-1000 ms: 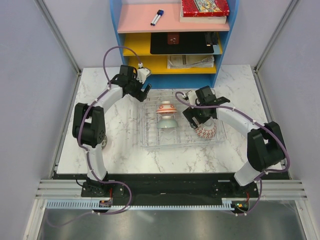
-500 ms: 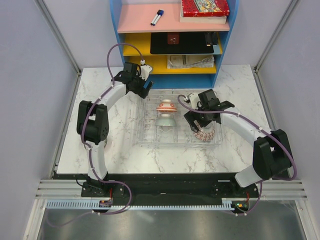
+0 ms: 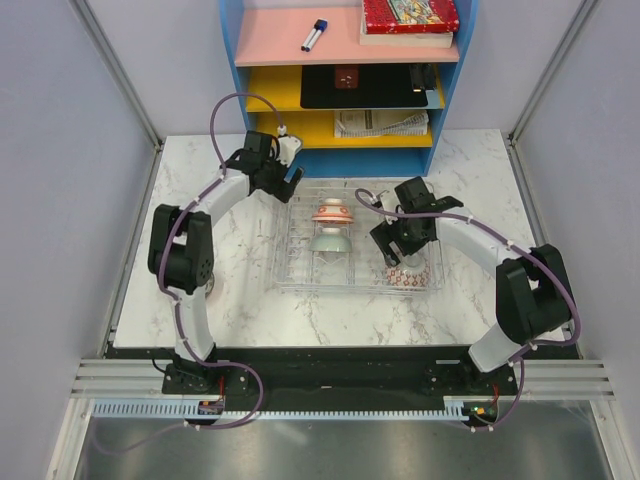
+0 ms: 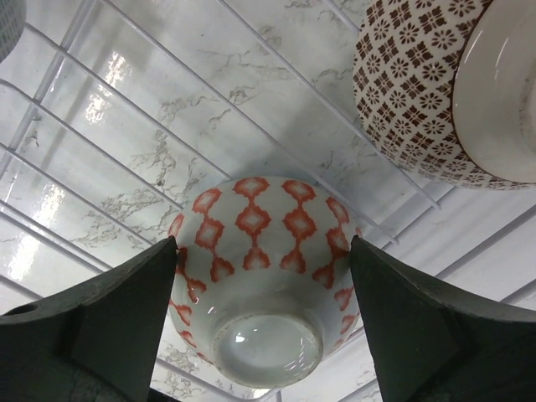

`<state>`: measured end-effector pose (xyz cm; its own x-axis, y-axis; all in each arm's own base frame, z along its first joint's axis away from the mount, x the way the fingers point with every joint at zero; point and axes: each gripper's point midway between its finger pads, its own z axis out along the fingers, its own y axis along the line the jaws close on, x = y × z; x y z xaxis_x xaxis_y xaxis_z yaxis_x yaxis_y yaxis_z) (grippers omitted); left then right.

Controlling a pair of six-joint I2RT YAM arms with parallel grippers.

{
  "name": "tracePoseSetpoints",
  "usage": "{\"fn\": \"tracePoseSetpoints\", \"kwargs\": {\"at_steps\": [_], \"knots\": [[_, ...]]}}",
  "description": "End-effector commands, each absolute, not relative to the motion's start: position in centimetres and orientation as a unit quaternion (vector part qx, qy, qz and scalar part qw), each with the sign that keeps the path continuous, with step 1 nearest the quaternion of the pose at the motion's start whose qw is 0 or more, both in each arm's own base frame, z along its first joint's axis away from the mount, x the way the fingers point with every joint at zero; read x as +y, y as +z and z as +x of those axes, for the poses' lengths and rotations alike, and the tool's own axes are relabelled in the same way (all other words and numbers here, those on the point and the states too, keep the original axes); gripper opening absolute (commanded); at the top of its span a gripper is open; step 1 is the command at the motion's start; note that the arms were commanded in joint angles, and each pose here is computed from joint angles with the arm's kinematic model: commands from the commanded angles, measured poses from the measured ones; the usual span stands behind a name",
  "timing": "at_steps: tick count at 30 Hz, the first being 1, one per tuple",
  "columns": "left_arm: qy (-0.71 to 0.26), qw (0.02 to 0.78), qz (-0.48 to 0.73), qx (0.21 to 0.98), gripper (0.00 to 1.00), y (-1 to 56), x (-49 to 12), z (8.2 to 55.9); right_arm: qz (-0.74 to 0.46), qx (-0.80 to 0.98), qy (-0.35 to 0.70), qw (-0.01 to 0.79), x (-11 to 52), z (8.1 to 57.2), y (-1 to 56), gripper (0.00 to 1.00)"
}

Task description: Load the bowls into the dish rack

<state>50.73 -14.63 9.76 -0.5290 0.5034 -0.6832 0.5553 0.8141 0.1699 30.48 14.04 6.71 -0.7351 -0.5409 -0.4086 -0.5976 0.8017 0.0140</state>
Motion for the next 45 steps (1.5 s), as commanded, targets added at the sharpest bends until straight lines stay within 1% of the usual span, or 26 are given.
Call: {"fn": "tracePoseSetpoints", "kwargs": {"at_steps": [1,7,15,21,23,24,25,26,27,28,29,30,31,32,33,34,36,37,43,45], "knots": [[0.0,0.404,0.287,0.869,1.0,12.7,-12.3,50.5,-0.312,0.929,0.113,0.164,14.7,28.4,7.3,0.89],[-0.013,0.421,0.276,0.864,1.0,14.5,-12.7,50.3,-0.334,0.92,0.12,0.167,14.4,27.2,9.0,0.89],[-0.03,0.447,0.273,0.851,1.0,17.9,-13.5,50.7,-0.349,0.894,0.109,0.26,15.1,30.3,14.9,0.95],[-0.027,0.468,0.268,0.842,1.0,21.6,-12.3,48.6,-0.36,0.866,0.099,0.331,15.5,32.1,19.3,0.98],[-0.021,0.465,0.25,0.849,1.0,22.3,-10.8,46.8,-0.36,0.855,0.098,0.36,15.6,32.4,20.9,0.98],[-0.013,0.461,0.229,0.857,1.0,22.3,-9.0,46.4,-0.362,0.85,0.1,0.369,15.7,32.4,21.5,0.98],[-0.011,0.446,0.216,0.868,1.0,20.9,-7.8,45.3,-0.363,0.847,0.1,0.376,15.7,32.4,21.9,0.98],[-0.012,0.452,0.2,0.869,1.0,21.9,-6.6,44.1,-0.363,0.839,0.102,0.393,15.7,32.2,22.8,0.98],[-0.004,0.447,0.171,0.878,1.0,21.5,-3.7,43.5,-0.364,0.835,0.103,0.4,15.7,32.1,23.3,0.97],[-0.007,0.427,0.159,0.89,1.0,19.7,-2.4,41.9,-0.367,0.829,0.11,0.407,16.0,32.0,23.7,0.98],[-0.007,0.429,0.159,0.889,1.0,20.0,-1.5,40.6,-0.369,0.823,0.113,0.418,16.0,31.6,24.4,0.98],[0.011,0.422,0.134,0.897,1.0,19.4,1.3,39.6,-0.37,0.819,0.116,0.424,16.1,31.4,24.8,0.97],[0.013,0.395,0.132,0.909,1.0,16.9,2.1,37.7,-0.371,0.815,0.125,0.428,16.3,31.2,25.1,0.98],[0.018,0.386,0.139,0.912,1.0,16.0,2.9,36.6,-0.372,0.81,0.129,0.435,16.4,30.9,25.6,0.98],[0.031,0.389,0.124,0.912,1.0,16.1,4.4,35.3,-0.375,0.807,0.135,0.436,16.5,30.6,25.8,0.98],[0.03,0.365,0.119,0.923,1.0,13.9,4.9,33.5,-0.377,0.804,0.137,0.438,16.5,30.4,26.0,0.98],[0.049,0.362,0.102,0.925,1.0,13.4,6.8,31.6,-0.384,0.797,0.15,0.441,16.8,29.8,26.0,0.98],[0.048,0.348,0.095,0.931,1.0,12.0,7.2,30.2,-0.385,0.797,0.151,0.44,16.8,29.6,25.8,0.98],[0.073,0.317,0.059,0.944,1.0,10.2,10.3,24.5,-0.385,0.803,0.153,0.429,16.8,29.4,25.1,0.98],[0.085,0.311,0.051,0.945,1.0,9.8,11.3,23.3,-0.384,0.804,0.154,0.426,16.7,29.3,25.1,0.98]]}}
